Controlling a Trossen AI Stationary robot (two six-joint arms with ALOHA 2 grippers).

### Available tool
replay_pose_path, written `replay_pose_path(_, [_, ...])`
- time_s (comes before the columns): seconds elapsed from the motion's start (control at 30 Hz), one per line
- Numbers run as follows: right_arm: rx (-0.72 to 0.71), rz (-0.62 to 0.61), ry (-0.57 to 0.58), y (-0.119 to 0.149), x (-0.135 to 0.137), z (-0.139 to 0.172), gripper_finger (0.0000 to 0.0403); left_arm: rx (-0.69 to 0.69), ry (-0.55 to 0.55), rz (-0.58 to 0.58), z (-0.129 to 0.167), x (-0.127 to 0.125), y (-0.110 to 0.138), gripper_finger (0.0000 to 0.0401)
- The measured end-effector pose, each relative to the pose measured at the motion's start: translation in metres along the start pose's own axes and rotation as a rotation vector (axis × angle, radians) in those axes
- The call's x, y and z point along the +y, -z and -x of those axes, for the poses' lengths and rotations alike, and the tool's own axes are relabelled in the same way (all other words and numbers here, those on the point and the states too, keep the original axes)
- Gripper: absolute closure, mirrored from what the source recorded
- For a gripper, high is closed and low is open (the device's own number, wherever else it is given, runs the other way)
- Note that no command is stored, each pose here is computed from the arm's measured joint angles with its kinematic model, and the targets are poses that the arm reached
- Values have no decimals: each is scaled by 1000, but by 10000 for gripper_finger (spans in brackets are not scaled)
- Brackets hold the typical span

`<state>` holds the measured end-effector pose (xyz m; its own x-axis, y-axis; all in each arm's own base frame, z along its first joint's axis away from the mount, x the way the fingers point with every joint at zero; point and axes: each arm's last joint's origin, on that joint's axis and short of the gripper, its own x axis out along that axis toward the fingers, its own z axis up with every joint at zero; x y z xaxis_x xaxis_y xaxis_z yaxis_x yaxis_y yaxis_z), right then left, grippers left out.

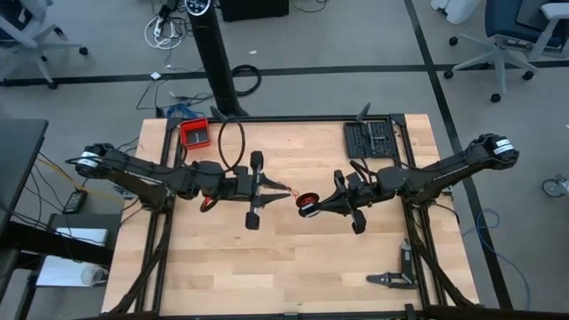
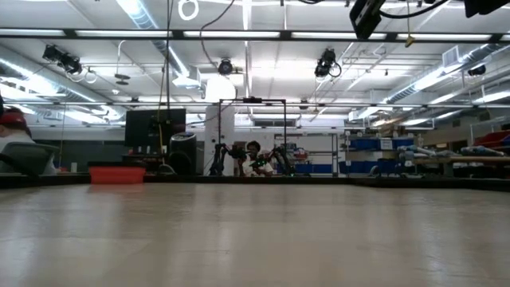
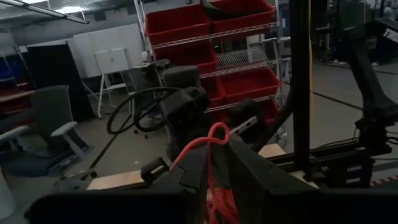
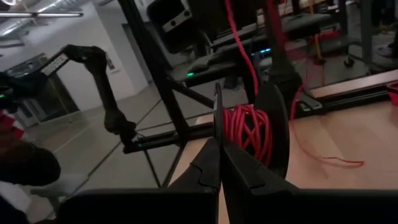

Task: Coil cords
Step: Coil the red wire onto the spool

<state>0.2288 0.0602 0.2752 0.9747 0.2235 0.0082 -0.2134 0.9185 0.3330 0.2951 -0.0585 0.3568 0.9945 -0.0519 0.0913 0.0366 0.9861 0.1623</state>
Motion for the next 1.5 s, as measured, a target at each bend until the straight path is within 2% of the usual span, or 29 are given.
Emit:
replay_pose_path(0.13, [-10, -1, -56, -2, 2, 0, 401, 3, -6, 0, 0, 0, 0, 336])
replay_pose_path(0.37, [-130, 5, -201, -15, 12, 2, 401, 82, -40, 12, 0, 0, 7, 336])
replay_pose_path(0.6, [-171, 27, -168, -17, 12, 3, 401, 103, -6, 92, -3, -3, 13, 336])
replay_pose_path(0.77, [-202, 81, -167, -20, 13, 3, 401, 166, 58, 159, -19, -12, 36, 336])
replay_pose_path(0.97, [-207, 115, -163, -20, 13, 3, 401, 152, 57, 195, -36, -18, 54, 336])
replay_pose_path(1.1, [-217, 143, -153, -20, 18, 5, 401, 118, 20, 198, -35, -16, 49, 336])
replay_pose_path(1.5, [-189, 204, -21, -16, 20, 9, 401, 66, -17, 207, -34, -17, 43, 336])
